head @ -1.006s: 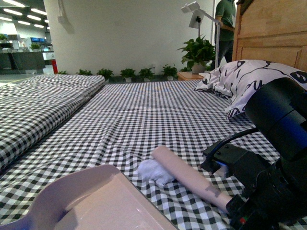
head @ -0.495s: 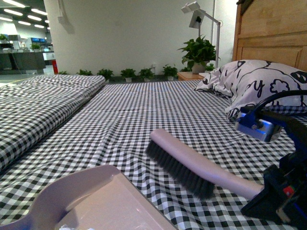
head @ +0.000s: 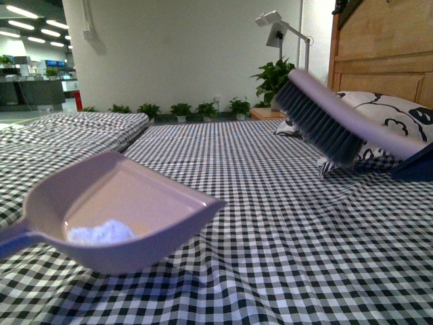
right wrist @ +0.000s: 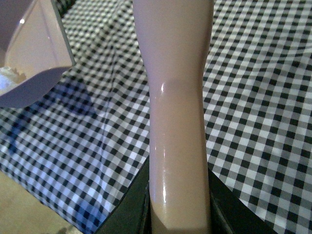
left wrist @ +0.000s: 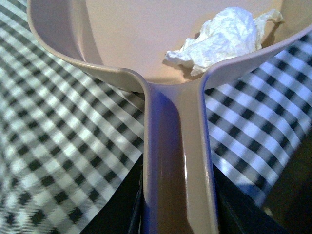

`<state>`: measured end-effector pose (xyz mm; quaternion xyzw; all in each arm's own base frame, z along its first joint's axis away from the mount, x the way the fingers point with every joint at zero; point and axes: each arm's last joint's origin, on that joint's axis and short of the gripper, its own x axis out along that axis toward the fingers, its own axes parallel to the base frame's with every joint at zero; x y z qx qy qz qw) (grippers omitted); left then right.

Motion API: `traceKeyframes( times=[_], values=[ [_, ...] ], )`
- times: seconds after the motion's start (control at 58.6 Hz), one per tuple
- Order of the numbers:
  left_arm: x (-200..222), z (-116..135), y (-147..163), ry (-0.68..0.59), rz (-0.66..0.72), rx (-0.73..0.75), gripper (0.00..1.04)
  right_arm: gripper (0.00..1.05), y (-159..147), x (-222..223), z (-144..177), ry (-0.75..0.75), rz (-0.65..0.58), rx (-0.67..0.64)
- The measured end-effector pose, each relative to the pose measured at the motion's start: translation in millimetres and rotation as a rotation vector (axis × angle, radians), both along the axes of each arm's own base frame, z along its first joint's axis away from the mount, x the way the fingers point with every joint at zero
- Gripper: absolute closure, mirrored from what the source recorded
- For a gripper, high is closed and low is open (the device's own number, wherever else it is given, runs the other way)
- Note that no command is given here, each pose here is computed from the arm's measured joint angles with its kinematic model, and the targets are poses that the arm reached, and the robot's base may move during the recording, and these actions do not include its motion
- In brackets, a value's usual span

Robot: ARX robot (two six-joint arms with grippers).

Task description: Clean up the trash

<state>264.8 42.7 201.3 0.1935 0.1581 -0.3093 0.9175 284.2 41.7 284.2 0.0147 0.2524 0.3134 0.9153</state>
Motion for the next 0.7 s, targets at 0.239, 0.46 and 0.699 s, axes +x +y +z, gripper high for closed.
traceKeyframes(
  times=[0.239,0.46,0.699],
  values=[
    [-11.7,27.9,0.3,-0.113,0.21,-0.122,0.77,0.85,-24.3,-38.7,35.5,-0.101,-0.053,0.161],
    [-40.3,45.3,-10.6,-0.22,0.392,-0.214,0.77,0.85,-18.3,-84.4,62.5,-0.168,-0.144,0.349],
    [-74.7,58.2,-27.1,-0.34,0.439,-0.245,0.77,0.85,-21.1,-121.9,85.5,-0.255,-0.257,0.481]
  ],
)
